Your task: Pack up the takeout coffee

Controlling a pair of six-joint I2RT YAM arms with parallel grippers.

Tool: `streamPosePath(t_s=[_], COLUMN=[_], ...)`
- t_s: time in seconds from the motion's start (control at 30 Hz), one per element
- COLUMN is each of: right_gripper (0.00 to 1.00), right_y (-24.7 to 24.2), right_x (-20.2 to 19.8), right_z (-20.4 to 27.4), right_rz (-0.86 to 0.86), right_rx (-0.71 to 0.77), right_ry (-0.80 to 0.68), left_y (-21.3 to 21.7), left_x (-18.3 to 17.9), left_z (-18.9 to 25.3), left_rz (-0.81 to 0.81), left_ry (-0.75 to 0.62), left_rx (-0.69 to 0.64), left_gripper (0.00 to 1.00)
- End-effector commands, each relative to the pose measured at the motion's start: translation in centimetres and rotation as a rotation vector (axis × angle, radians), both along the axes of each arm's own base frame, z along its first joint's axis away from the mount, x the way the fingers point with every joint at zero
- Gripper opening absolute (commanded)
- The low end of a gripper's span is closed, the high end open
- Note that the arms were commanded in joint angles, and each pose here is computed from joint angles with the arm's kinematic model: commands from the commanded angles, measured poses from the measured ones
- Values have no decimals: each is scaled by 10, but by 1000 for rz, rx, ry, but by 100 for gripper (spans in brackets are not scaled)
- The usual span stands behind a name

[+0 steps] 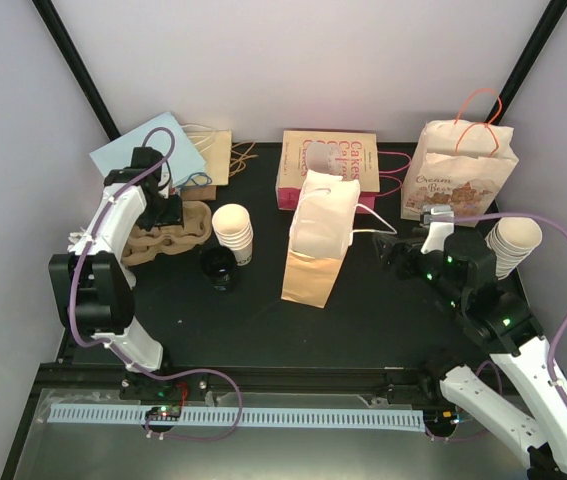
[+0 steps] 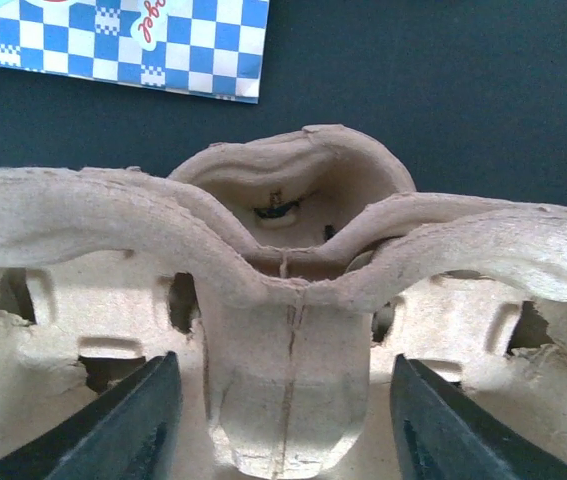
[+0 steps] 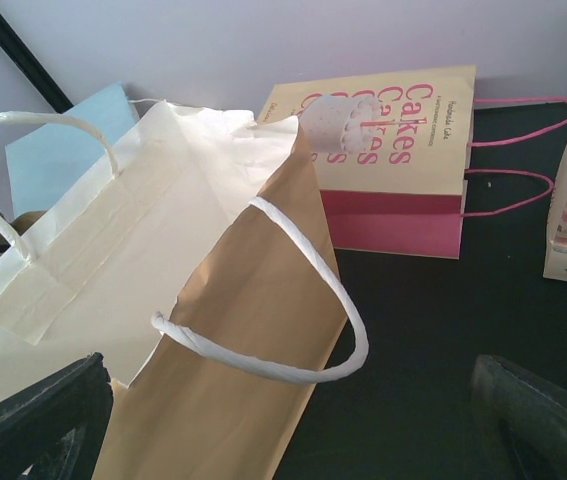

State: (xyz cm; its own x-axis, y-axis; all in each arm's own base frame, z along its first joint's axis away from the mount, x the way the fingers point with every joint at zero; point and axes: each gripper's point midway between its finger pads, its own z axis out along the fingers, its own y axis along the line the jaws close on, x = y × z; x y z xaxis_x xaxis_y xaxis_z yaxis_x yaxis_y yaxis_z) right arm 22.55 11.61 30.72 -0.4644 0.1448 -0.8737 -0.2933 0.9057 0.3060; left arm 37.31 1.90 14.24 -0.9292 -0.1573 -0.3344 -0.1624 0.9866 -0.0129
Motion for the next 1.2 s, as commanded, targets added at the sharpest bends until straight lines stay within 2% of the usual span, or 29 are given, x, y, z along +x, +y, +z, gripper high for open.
streamPosePath(t_s=[0.0, 0.03, 0.07, 0.33, 0.73, 0.97, 1.17], right_gripper=[100, 100, 100, 100, 100, 99, 92], right_y=[-4, -5, -5, -6, 4, 36, 78], right_x=[-4, -4, -4, -6, -7, -22, -40], right_z=[9, 9, 9, 11, 11, 30, 53], right_rz=[-5, -7, -8, -10, 38, 239, 483], right_rx=[1, -2, -1, 2, 25, 96, 219], right_ry=[-24, -24, -26, -28, -16, -25, 4], left_y=[10, 11, 12, 14, 3, -31, -43], left_x=[3, 3, 3, -1, -25, -48, -70], left_z=[5, 6, 6, 20, 111, 163, 199], left_rz=[12, 14, 17, 28, 53, -38, -77], left_ry=[6, 5, 3, -26, -306, -503, -610], left_rx=[52, 59, 66, 71, 4, -177, -237], left_gripper=[52, 46, 44, 42, 42, 42, 44])
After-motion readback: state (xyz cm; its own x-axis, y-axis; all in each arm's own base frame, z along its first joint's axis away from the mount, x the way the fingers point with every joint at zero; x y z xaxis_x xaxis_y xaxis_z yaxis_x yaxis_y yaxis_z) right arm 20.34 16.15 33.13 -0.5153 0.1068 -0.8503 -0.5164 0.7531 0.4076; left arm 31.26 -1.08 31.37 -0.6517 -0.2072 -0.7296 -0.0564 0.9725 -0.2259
